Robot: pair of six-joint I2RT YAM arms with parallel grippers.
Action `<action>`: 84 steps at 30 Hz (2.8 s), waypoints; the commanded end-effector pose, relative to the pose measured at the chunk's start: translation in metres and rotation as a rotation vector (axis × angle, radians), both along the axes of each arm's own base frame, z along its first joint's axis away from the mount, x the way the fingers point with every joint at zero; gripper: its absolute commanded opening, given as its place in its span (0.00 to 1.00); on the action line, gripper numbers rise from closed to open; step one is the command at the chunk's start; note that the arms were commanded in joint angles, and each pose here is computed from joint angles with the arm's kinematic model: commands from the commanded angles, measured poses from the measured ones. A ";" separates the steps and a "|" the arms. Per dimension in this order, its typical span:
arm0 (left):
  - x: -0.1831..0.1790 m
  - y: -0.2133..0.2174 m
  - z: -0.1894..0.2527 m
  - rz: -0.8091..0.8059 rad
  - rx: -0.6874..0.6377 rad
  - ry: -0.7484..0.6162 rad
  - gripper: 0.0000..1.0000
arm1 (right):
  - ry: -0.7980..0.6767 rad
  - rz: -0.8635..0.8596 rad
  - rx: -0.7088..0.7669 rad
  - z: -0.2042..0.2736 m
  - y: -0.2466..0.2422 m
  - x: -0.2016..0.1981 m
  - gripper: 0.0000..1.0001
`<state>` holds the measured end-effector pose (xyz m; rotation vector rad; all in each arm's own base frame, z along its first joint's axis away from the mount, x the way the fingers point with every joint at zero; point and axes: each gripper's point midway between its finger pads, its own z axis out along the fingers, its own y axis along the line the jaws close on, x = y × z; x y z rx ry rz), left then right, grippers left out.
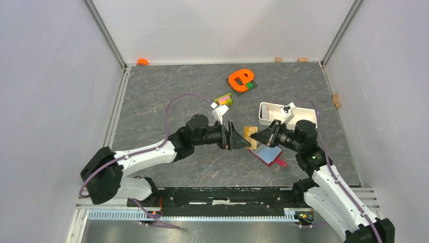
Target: Put the credit cards into the card holder
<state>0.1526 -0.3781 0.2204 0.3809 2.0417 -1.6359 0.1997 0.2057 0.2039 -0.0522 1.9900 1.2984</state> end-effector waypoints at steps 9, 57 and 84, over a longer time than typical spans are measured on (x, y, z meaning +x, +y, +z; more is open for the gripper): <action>0.088 -0.020 -0.102 0.081 0.405 -0.096 0.83 | 0.408 -0.461 -0.085 -0.155 -0.087 0.006 0.00; 0.126 -0.041 -0.196 0.013 0.647 -0.153 0.53 | 0.487 -0.543 0.055 -0.193 -0.103 0.005 0.00; 0.122 -0.042 -0.194 0.010 0.624 -0.130 0.50 | 0.640 -0.654 0.038 -0.243 -0.111 -0.033 0.00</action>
